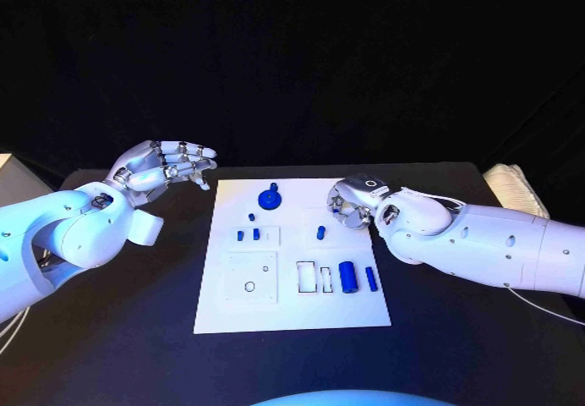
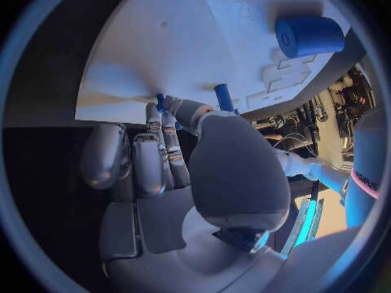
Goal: Assemble the parts on the task board
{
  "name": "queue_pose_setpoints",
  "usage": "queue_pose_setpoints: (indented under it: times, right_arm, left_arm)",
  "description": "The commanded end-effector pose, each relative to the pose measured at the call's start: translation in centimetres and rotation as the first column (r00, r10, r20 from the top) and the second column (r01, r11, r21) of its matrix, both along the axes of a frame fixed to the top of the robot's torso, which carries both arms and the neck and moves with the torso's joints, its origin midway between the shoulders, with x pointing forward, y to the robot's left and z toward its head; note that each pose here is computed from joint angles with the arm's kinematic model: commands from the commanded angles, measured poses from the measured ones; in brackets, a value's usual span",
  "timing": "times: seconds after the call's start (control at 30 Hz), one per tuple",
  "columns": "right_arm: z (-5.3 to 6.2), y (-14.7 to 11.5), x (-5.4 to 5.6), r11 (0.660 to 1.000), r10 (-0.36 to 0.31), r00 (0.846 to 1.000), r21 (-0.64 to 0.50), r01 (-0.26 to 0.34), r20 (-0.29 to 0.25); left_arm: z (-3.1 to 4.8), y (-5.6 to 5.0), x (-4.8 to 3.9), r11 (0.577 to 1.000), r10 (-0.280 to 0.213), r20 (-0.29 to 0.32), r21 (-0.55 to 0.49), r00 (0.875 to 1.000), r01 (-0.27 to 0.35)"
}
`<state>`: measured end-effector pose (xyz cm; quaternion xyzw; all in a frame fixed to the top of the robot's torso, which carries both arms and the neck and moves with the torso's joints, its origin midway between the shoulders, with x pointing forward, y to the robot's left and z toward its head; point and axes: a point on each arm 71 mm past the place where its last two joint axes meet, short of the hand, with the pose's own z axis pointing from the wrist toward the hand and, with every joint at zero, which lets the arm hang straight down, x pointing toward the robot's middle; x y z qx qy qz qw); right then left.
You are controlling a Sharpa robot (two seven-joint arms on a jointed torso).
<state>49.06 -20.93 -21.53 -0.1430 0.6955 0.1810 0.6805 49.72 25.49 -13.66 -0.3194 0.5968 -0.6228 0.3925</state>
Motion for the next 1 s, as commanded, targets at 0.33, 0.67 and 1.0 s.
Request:
queue_pose_setpoints:
  times: [0.33,0.67,1.0]
  right_arm:
    - [2.8,0.1,-0.9,0.994,0.017,0.992,0.102,-0.03,0.126]
    - [4.4,2.6,-3.3,0.966,0.097,0.988,0.228,-0.122,0.122]
    - [4.1,6.8,-6.4,0.891,0.205,0.971,0.388,-0.236,0.12]
  left_arm:
    - [0.01,0.1,0.16,1.0,0.004,0.004,0.003,1.0,-0.004]
    - [-0.01,0.1,0.23,1.0,0.006,0.004,0.001,1.0,-0.006]
    - [-0.02,-0.2,0.29,1.0,0.01,0.005,-0.003,1.0,-0.01]
